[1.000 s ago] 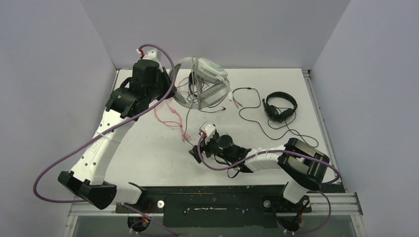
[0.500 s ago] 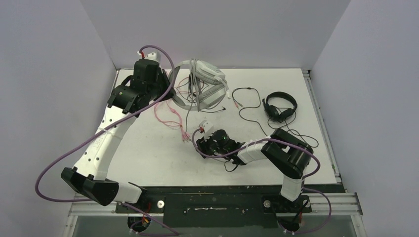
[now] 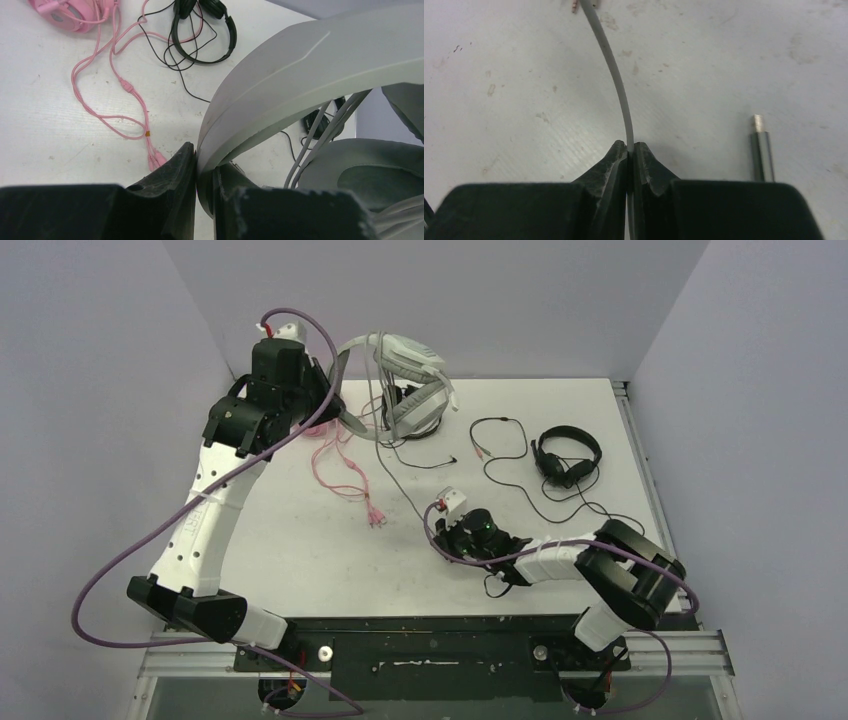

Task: Wrap the headphones
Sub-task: Wrap the headphones cable around the headphones.

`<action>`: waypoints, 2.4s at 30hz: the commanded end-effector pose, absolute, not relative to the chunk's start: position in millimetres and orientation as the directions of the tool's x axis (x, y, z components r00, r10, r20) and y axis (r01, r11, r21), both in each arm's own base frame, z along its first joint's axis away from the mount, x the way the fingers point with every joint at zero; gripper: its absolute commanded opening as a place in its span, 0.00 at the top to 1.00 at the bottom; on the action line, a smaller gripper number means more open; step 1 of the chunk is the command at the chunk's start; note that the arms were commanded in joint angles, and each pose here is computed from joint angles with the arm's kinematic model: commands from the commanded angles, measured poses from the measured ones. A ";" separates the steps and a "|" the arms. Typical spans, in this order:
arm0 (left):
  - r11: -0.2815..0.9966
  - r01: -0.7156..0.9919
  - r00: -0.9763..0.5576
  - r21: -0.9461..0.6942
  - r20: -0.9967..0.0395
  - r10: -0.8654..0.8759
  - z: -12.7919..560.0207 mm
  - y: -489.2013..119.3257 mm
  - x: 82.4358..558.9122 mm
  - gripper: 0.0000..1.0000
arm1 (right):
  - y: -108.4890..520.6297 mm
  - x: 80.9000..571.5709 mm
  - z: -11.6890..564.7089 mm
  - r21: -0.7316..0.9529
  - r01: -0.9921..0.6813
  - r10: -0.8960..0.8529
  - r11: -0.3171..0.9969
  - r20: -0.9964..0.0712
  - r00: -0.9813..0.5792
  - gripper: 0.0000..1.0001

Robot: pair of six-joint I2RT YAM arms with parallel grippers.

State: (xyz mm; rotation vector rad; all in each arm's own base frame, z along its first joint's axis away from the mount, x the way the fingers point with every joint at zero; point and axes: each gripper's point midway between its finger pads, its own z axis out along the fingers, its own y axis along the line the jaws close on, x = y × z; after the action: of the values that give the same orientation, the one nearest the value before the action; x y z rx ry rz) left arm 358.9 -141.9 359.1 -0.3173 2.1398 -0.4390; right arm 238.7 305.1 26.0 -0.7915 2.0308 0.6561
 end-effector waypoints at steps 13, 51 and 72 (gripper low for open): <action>0.778 -0.002 -0.318 -0.628 -0.738 -0.596 456.3 -121.7 381.4 1.00 | 248.5 248.9 42.1 0.303 -0.588 -0.093 0.750 -0.831 -0.548 1.00; 0.809 0.572 -0.381 0.134 -0.831 0.407 296.0 -189.2 264.6 1.00 | 139.4 429.2 278.6 0.410 -0.514 0.177 0.753 -0.879 -0.442 1.00; 0.762 0.314 -0.386 0.567 -0.656 0.648 265.4 -162.3 331.2 1.00 | 221.7 311.6 337.0 0.606 -0.704 0.090 0.369 -0.778 -0.622 1.00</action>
State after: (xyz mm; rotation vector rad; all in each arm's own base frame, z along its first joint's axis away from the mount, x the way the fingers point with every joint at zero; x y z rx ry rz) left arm 316.5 -164.9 246.6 0.7925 2.0748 0.3531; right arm 339.6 207.4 286.1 -0.4491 2.0044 1.2227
